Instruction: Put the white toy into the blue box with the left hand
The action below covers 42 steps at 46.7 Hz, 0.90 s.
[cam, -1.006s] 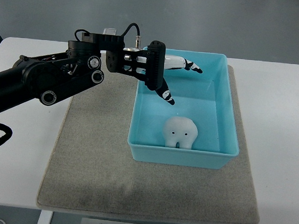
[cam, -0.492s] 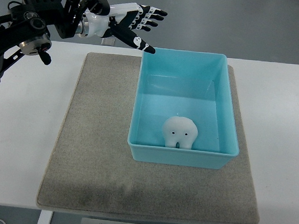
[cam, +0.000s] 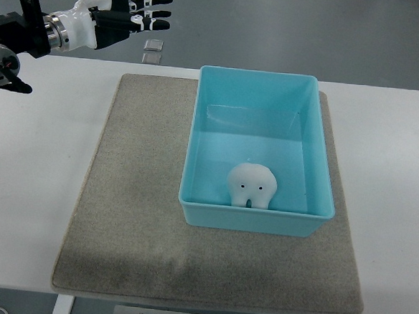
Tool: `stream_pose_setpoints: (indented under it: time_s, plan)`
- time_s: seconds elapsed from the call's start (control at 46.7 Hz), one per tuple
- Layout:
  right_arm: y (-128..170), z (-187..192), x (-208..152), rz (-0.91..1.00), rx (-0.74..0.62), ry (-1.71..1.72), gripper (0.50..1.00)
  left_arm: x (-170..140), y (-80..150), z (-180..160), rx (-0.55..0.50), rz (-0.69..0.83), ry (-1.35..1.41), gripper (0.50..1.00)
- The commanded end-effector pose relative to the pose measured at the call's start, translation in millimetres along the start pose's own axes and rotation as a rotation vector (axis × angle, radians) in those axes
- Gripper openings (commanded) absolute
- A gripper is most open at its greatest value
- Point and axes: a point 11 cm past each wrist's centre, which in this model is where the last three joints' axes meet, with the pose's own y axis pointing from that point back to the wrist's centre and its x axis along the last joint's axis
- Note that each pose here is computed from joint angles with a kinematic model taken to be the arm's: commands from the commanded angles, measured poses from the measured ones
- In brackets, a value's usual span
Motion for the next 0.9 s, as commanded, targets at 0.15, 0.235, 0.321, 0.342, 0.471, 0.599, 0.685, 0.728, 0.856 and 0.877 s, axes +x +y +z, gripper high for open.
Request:
stream_pose_setpoints:
  time_s: [0.15,0.235,0.321,0.342,0.471,0.599,0.685,0.728,0.856,0.877]
  plan:
    - [0,0,0,0.0,-0.001,0.0,0.936,20,22,-25,-0.009,0.051,0.202,0.994]
    - [0,0,0,0.0,0.0,0.0,0.936,25,28,-38,0.0,0.069,0.262,0.994]
    - [0,0,0,0.0,0.0,0.0,0.936,27,32,-49,0.013,0.071,0.282,0.994]
    - [0,0,0,0.0,0.0,0.0,0.936,27,33,-51,0.013,0.068,0.287,0.994]
    - [0,0,0,0.0,0.0,0.0,0.936,32,40,-58,-0.007,0.075,0.327,0.994]
    - [0,0,0,0.0,0.0,0.0,0.936,34,41,-59,-0.034,0.081,0.358,0.994]
    - [0,0,0,0.0,0.0,0.0,0.936,34,42,-61,-0.035,0.086,0.365,0.994]
    - [0,0,0,0.0,0.0,0.0,0.936,35,42,-62,-0.036,0.087,0.371,0.994]
    - [0,0,0,0.0,0.0,0.0,0.936,40,45,-65,-0.042,0.107,0.398,0.994]
    - [0,0,0,0.0,0.0,0.0,0.936,40,45,-67,-0.041,0.109,0.401,0.994]
